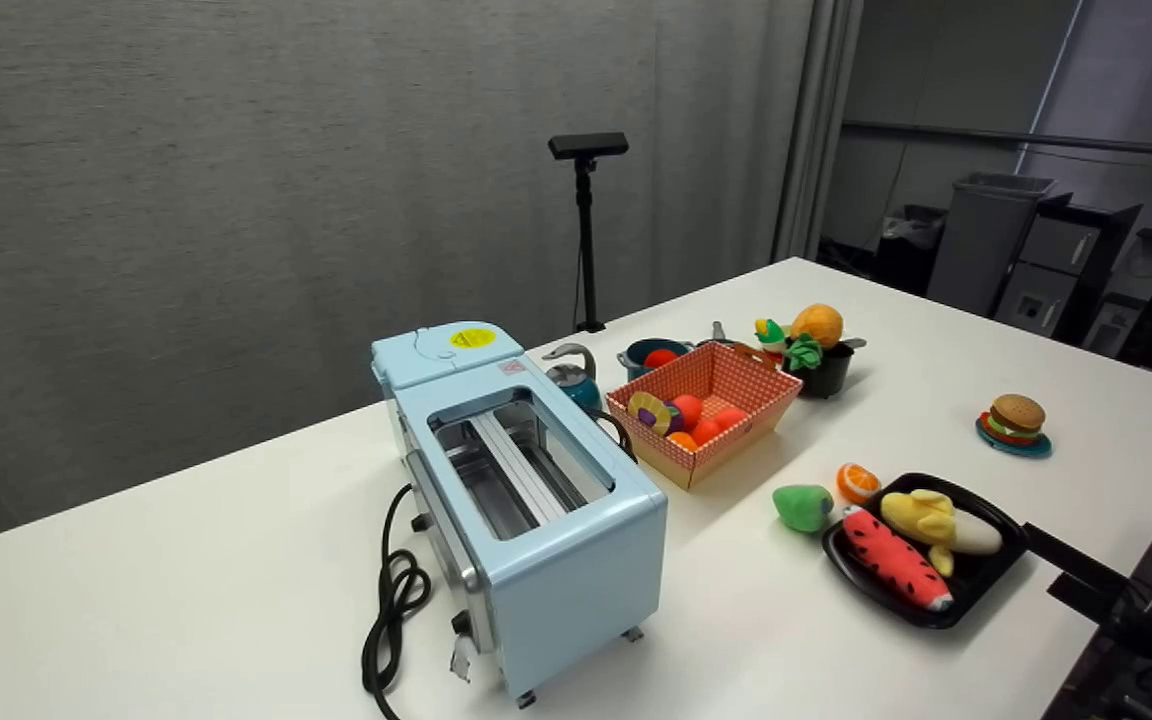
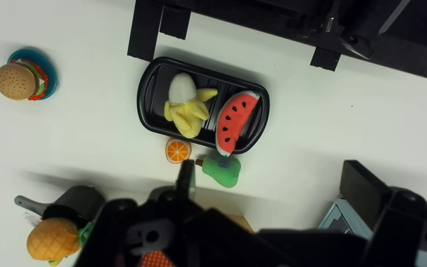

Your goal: Move the pineapple plush toy from the pot to the box

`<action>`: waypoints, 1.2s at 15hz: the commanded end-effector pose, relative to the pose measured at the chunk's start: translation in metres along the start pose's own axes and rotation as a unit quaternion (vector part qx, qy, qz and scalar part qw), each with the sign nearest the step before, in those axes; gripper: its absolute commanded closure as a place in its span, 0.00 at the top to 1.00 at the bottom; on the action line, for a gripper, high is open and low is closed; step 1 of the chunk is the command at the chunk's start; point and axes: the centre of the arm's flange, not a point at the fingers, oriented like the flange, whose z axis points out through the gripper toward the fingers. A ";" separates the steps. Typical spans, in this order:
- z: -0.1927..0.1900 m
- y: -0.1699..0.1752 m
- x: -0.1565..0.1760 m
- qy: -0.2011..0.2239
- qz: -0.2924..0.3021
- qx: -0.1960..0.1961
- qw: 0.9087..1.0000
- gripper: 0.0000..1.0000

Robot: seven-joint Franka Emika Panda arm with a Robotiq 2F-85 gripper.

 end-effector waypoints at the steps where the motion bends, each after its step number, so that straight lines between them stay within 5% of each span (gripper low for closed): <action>1: 0.000 0.000 0.000 0.000 0.000 0.000 1.000 1.00; 10: 0.005 0.017 0.021 0.012 0.028 -0.003 1.000 1.00; 18: 0.008 0.069 0.042 0.076 0.141 -0.004 0.987 1.00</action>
